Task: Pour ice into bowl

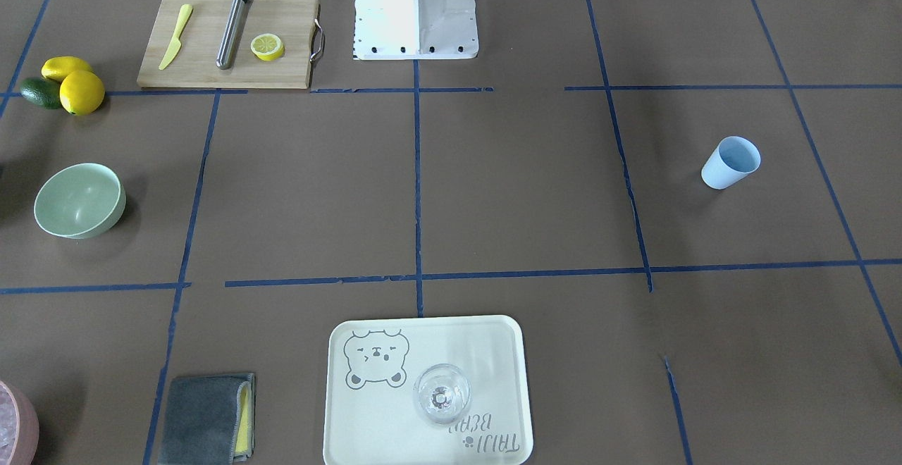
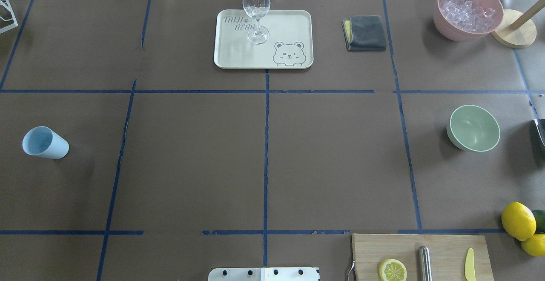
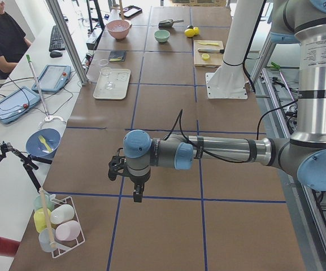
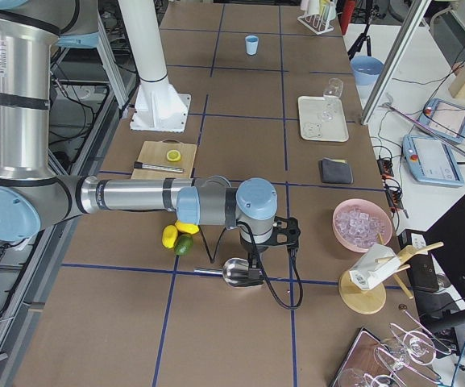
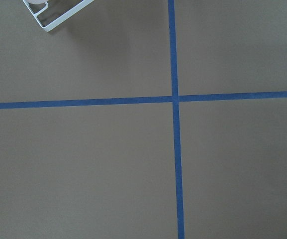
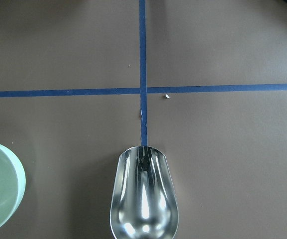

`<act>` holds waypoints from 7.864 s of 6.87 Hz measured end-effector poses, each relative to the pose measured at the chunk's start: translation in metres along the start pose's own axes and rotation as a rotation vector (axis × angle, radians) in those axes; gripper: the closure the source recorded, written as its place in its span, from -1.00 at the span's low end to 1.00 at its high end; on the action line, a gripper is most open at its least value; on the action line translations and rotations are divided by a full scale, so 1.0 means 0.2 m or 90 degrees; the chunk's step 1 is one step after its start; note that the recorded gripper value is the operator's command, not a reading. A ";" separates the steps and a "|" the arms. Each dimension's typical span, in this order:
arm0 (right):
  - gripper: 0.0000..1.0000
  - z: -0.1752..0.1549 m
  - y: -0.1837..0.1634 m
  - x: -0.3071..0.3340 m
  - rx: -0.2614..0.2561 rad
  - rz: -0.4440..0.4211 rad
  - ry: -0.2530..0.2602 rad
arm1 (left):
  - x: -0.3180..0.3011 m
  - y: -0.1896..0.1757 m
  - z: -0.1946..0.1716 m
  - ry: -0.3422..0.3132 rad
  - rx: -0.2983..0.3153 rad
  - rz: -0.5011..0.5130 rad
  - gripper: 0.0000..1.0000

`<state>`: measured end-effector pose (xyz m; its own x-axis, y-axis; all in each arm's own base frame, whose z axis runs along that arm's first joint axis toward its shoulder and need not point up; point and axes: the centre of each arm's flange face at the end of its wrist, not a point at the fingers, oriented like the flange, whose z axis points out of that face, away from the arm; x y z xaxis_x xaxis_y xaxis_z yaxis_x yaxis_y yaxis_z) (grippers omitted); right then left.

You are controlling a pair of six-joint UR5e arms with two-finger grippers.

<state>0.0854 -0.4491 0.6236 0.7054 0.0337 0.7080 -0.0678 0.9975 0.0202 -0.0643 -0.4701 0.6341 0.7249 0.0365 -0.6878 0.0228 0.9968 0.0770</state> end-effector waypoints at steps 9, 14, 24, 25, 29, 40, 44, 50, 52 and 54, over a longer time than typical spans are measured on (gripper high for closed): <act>-1.00 0.25 -0.27 -0.58 -0.014 -0.011 -0.075 | 0.65 -0.22 -0.51 0.007 0.159 0.135 -1.00; -1.00 0.72 0.09 -0.76 0.042 -0.002 -0.095 | 0.83 0.25 -0.33 0.035 0.317 0.098 -1.00; 1.00 0.95 0.21 -0.88 0.024 0.003 -0.116 | 1.08 0.51 -0.01 0.053 0.434 0.045 -1.00; 1.00 0.86 0.16 -0.90 0.012 0.012 -0.146 | 1.10 0.57 0.03 0.058 0.446 0.035 -1.00; 1.00 0.26 -0.29 -1.70 -0.040 0.106 -0.207 | 1.21 0.75 0.20 0.065 0.479 0.001 -1.00; 1.00 0.20 0.06 -3.53 -0.061 0.173 -0.200 | 1.42 1.06 1.18 -0.007 0.646 -0.034 -1.00; 1.00 0.31 0.19 -3.65 -0.052 0.161 -0.186 | 1.46 1.03 1.24 -0.014 0.683 -0.036 -1.00; 1.00 0.48 0.35 -4.01 -0.038 0.157 -0.164 | 1.43 0.93 1.34 -0.041 0.703 -0.050 -0.87; 1.00 0.53 0.39 -4.07 -0.035 0.152 -0.156 | 1.44 0.90 1.35 -0.043 0.707 -0.056 1.00; 1.00 0.60 0.43 -4.19 -0.030 0.146 -0.144 | 1.47 0.85 1.29 -0.041 0.705 -0.047 1.00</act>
<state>-0.5965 -0.3989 0.1177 0.5003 0.2484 0.8295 -0.1703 0.9675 -0.1871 0.3313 -0.3090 0.6315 0.7298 -0.0563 -0.6813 0.6467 0.3802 0.6612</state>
